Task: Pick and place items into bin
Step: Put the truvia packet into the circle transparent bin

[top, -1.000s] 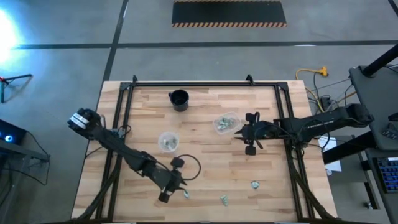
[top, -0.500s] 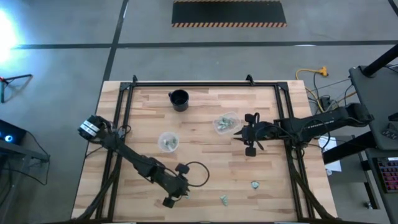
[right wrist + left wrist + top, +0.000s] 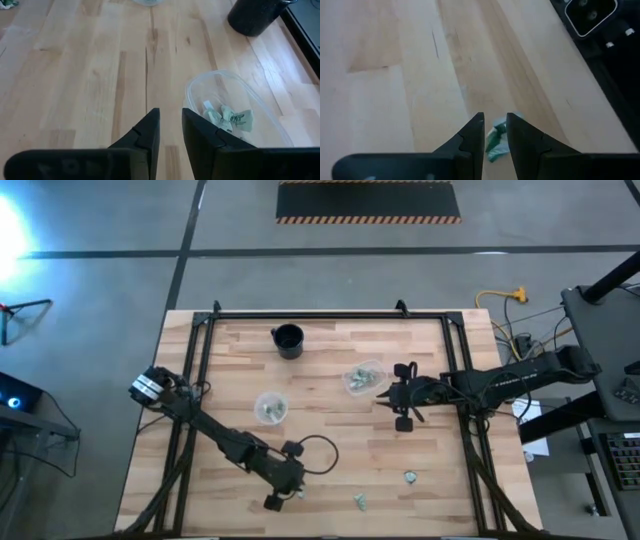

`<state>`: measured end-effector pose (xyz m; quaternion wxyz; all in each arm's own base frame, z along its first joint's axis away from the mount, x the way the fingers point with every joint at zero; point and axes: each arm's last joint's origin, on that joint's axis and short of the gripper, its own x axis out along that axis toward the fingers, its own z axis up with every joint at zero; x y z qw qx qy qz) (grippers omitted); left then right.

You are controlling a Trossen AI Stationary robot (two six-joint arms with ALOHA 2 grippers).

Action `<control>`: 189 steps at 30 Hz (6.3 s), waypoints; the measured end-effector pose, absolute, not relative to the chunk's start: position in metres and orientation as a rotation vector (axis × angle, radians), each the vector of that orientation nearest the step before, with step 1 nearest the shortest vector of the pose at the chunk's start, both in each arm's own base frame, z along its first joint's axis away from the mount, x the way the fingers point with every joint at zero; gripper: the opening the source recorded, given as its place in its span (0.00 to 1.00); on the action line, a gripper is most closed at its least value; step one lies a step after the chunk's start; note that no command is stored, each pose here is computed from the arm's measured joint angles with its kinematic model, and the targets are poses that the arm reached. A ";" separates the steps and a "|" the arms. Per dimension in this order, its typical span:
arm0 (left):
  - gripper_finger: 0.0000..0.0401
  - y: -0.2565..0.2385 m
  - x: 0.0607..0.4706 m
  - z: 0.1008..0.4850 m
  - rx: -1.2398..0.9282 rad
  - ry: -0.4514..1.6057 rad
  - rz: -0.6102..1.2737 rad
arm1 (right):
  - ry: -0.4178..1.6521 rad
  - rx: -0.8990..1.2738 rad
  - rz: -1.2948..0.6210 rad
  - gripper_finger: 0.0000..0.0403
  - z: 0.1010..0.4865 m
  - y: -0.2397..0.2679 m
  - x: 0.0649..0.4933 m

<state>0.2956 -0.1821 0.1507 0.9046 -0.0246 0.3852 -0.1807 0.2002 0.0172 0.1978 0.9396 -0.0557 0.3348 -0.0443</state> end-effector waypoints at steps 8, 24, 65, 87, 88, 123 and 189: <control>0.16 -0.182 0.296 0.149 -0.063 0.803 -0.374 | 0.690 -0.113 -0.091 0.16 0.198 0.017 0.200; 0.16 -0.183 0.297 0.141 -0.060 0.819 -0.374 | 0.694 -0.114 -0.092 0.16 0.197 0.017 0.200; 0.34 -0.174 0.296 0.148 -0.133 0.886 -0.444 | 0.694 -0.113 -0.092 0.16 0.197 0.017 0.199; 0.38 -0.179 0.295 0.148 -0.133 0.876 -0.476 | 0.699 -0.107 -0.094 0.15 0.195 0.017 0.199; 0.38 -0.179 0.295 0.148 -0.133 0.876 -0.476 | 0.699 -0.108 -0.094 0.15 0.196 0.017 0.199; 0.18 -0.181 0.296 0.136 -0.129 0.903 -0.475 | 0.707 -0.109 -0.095 0.15 0.194 0.017 0.198; 0.02 -0.082 0.219 0.206 0.360 1.017 0.366 | 0.712 -0.110 -0.094 0.15 0.192 0.017 0.197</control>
